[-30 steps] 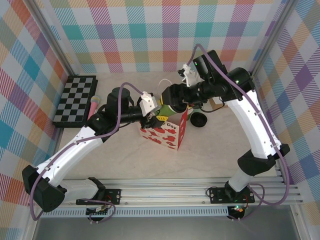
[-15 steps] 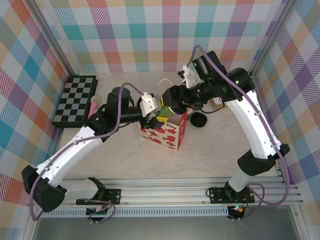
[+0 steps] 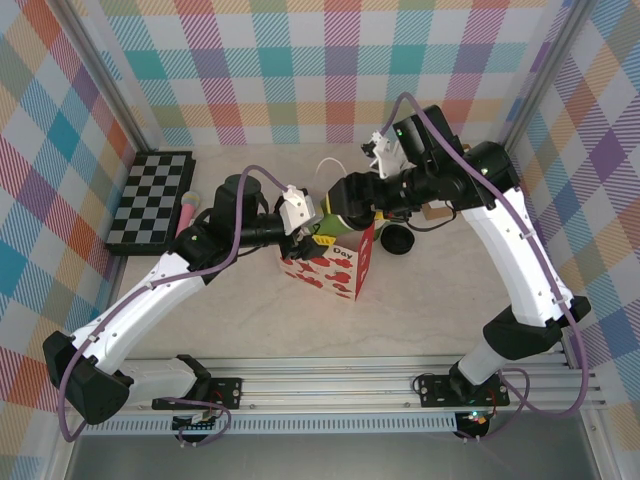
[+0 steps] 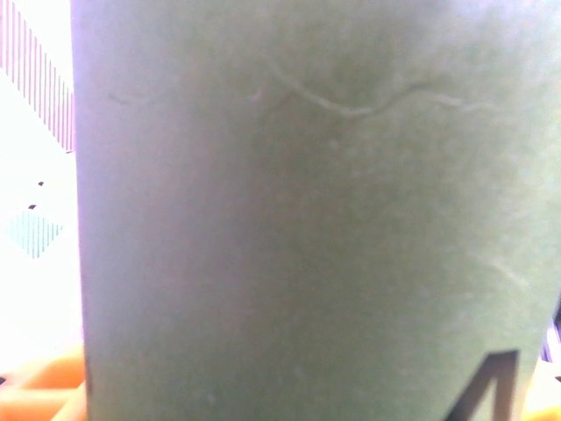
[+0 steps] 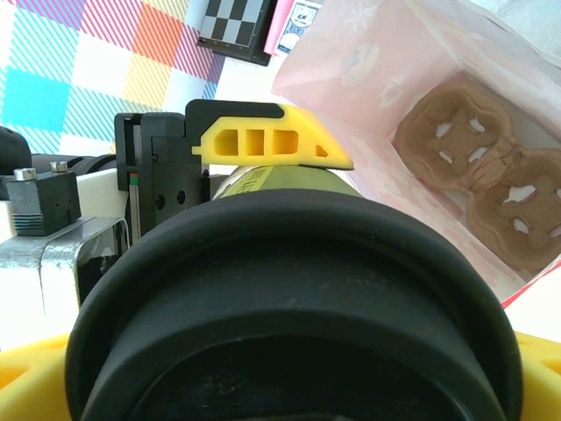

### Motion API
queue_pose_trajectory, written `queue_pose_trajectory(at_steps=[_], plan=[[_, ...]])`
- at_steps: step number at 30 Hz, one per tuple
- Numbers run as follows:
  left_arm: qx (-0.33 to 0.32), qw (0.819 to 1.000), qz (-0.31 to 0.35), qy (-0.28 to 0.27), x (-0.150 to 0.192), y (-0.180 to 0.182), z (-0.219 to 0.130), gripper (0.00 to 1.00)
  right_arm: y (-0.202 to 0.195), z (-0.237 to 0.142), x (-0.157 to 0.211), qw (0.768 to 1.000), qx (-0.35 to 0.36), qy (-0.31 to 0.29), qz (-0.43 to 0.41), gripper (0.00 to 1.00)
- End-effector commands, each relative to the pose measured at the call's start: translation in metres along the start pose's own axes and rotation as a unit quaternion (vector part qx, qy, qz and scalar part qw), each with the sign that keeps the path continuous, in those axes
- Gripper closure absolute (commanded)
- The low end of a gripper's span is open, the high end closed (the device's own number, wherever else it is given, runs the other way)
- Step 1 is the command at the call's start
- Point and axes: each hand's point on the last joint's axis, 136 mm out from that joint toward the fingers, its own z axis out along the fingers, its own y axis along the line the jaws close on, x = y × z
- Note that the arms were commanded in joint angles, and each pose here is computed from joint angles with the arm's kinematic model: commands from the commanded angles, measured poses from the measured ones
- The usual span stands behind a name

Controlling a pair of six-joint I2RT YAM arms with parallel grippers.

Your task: Pack the takeout coffee

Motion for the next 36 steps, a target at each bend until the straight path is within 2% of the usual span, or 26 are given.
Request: queue_pose_trajectory(at_steps=[1, 5, 8, 12, 15, 17, 18, 20, 22, 23, 24, 25, 27, 29, 32, 36], plan=[[-0.003, 1.000, -0.007, 0.005, -0.003, 0.001, -0.004, 0.36, 0.009, -0.007, 0.004, 1.000, -0.019, -0.002, -0.010, 0.05], [0.002, 1.000, -0.006, 0.003, -0.006, -0.001, -0.006, 0.34, 0.003, -0.007, 0.003, 1.000, 0.001, -0.004, -0.012, 0.19], [0.004, 1.000, -0.007, 0.000, -0.011, -0.003, -0.012, 0.28, -0.001, -0.009, 0.001, 1.000, 0.013, -0.012, -0.023, 0.26], [-0.015, 1.000, -0.006, -0.007, -0.018, -0.007, -0.032, 0.02, -0.016, -0.014, -0.004, 0.996, 0.064, -0.026, -0.048, 0.30], [-0.023, 0.999, -0.006, -0.024, -0.018, -0.015, -0.056, 0.00, -0.026, -0.020, -0.010, 0.991, 0.097, -0.047, -0.079, 0.31], [-0.079, 0.995, -0.049, -0.045, -0.020, 0.003, -0.072, 0.00, -0.030, -0.022, -0.012, 0.987, 0.109, -0.053, -0.105, 0.32], [-0.130, 0.986, -0.088, -0.052, -0.020, 0.024, -0.081, 0.00, -0.032, -0.021, -0.015, 0.984, 0.117, -0.055, -0.120, 0.32], [-0.250, 0.948, -0.184, -0.069, -0.019, 0.074, -0.103, 0.00, -0.038, -0.018, -0.021, 0.979, 0.136, -0.055, -0.144, 0.33], [-0.356, 0.882, -0.308, -0.029, 0.009, 0.114, -0.125, 0.00, -0.043, -0.009, -0.027, 0.974, 0.148, -0.045, -0.167, 0.35], [-0.389, 0.852, -0.350, -0.002, 0.024, 0.124, -0.133, 0.00, -0.043, -0.006, -0.030, 0.972, 0.149, -0.040, -0.177, 0.36], [-0.413, 0.824, -0.387, 0.024, 0.039, 0.131, -0.136, 0.00, -0.042, 0.001, -0.032, 0.971, 0.143, -0.031, -0.189, 0.37], [-0.420, 0.807, -0.411, 0.050, 0.051, 0.133, -0.135, 0.01, -0.038, 0.006, -0.033, 0.971, 0.129, -0.020, -0.200, 0.38], [-0.405, 0.798, -0.440, 0.076, 0.061, 0.132, -0.123, 0.04, -0.031, 0.019, -0.032, 0.972, 0.101, 0.005, -0.212, 0.40], [-0.380, 0.796, -0.462, 0.088, 0.065, 0.130, -0.109, 0.08, -0.032, 0.029, -0.030, 0.971, 0.099, 0.025, -0.216, 0.41], [-0.362, 0.787, -0.487, 0.114, 0.075, 0.129, -0.095, 0.13, -0.036, 0.043, -0.024, 0.965, 0.109, 0.048, -0.233, 0.42], [-0.335, 0.779, -0.509, 0.146, 0.089, 0.126, -0.077, 0.26, -0.054, 0.053, -0.026, 0.954, 0.161, 0.059, -0.244, 0.44]])
